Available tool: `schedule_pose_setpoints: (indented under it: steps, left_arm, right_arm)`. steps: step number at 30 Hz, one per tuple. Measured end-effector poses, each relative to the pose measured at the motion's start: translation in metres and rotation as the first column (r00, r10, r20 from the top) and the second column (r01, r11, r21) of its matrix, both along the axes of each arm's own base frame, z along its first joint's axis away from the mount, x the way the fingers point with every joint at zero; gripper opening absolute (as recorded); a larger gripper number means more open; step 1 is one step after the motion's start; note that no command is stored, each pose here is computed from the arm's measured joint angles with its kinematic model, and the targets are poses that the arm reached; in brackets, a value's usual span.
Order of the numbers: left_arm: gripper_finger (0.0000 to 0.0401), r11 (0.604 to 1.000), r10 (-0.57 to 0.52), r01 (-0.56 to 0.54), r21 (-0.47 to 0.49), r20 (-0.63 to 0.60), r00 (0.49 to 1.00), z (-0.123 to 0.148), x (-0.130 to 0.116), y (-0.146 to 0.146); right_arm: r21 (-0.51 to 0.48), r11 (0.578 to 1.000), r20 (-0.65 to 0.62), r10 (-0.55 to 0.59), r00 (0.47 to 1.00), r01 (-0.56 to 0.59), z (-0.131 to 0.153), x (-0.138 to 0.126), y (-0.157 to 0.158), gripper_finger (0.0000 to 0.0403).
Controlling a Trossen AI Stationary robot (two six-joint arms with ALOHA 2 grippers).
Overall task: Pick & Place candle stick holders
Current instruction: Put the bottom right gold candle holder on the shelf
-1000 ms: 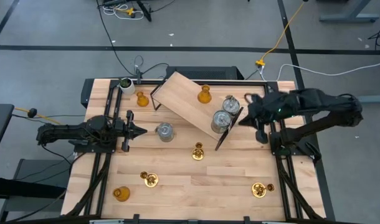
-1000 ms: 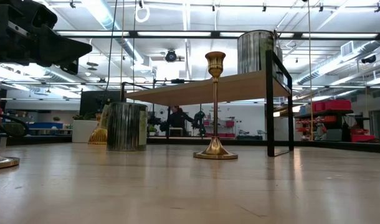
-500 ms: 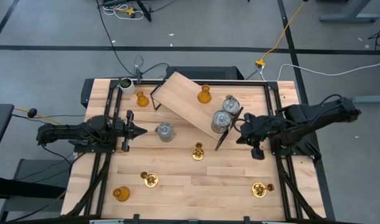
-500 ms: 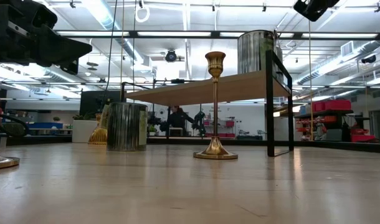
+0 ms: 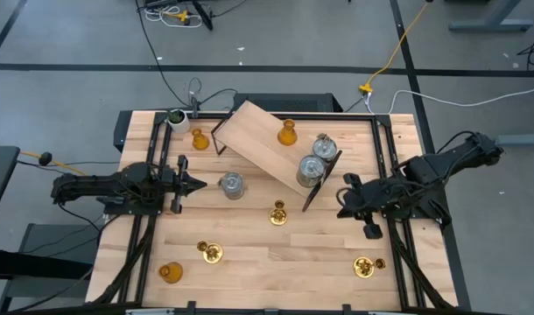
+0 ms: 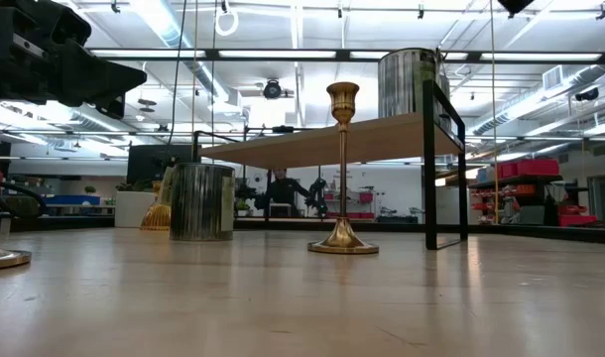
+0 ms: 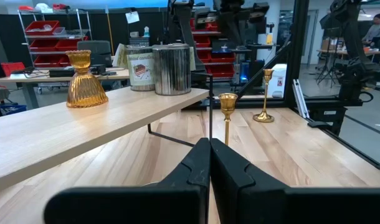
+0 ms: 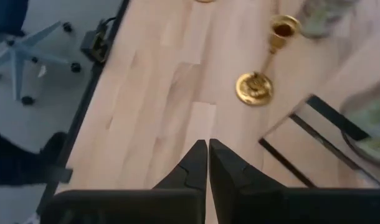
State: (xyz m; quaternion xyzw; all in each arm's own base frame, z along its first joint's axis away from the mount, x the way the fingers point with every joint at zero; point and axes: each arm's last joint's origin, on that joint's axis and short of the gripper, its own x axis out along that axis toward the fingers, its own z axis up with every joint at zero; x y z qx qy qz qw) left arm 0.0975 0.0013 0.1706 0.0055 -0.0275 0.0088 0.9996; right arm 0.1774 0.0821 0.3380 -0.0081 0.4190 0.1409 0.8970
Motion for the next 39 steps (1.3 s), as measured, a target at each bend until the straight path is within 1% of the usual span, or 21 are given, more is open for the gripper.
schedule_pose_setpoints:
  steps: [5,10,16,22,28,31,33,39]
  left_arm:
    - [0.0012,1.0,0.0,0.0,0.0,0.0,1.0,0.0,0.0,0.0]
    - [0.0012,1.0,0.0,0.0,0.0,0.0,1.0,0.0,0.0,0.0]
    - [0.0012,1.0,0.0,0.0,0.0,0.0,1.0,0.0,0.0,0.0]
    - [0.0012,1.0,0.0,0.0,0.0,0.0,1.0,0.0,0.0,0.0]
    - [0.0012,1.0,0.0,0.0,0.0,0.0,1.0,0.0,0.0,0.0]
    - [0.0012,1.0,0.0,0.0,0.0,0.0,1.0,0.0,0.0,0.0]
    - [0.0012,1.0,0.0,0.0,0.0,0.0,1.0,0.0,0.0,0.0]
    - [0.0012,1.0,0.0,0.0,0.0,0.0,1.0,0.0,0.0,0.0]
  right_arm:
    - [-0.046,0.99,0.054,0.138,0.989,-0.136,0.002,-0.004,0.013,0.0018]
    - [-0.035,0.979,0.086,0.205,0.975,-0.202,0.005,-0.008,0.026,0.0018]
    - [-0.019,0.967,0.081,0.255,0.964,-0.254,0.005,-0.016,0.037,0.0018]
    - [0.006,0.963,0.066,0.27,0.961,-0.271,0.004,-0.023,0.045,0.0018]
    - [-0.035,0.964,0.042,0.266,0.963,-0.265,0.001,-0.029,0.048,0.0022]
    - [-0.024,0.964,0.036,0.265,0.963,-0.265,0.001,-0.031,0.05,0.0037]
    - [-0.016,0.964,0.033,0.266,0.964,-0.265,0.001,-0.032,0.051,0.0054]
    - [0.01,0.968,0.023,0.252,0.967,-0.252,0.001,-0.034,0.054,0.0133]
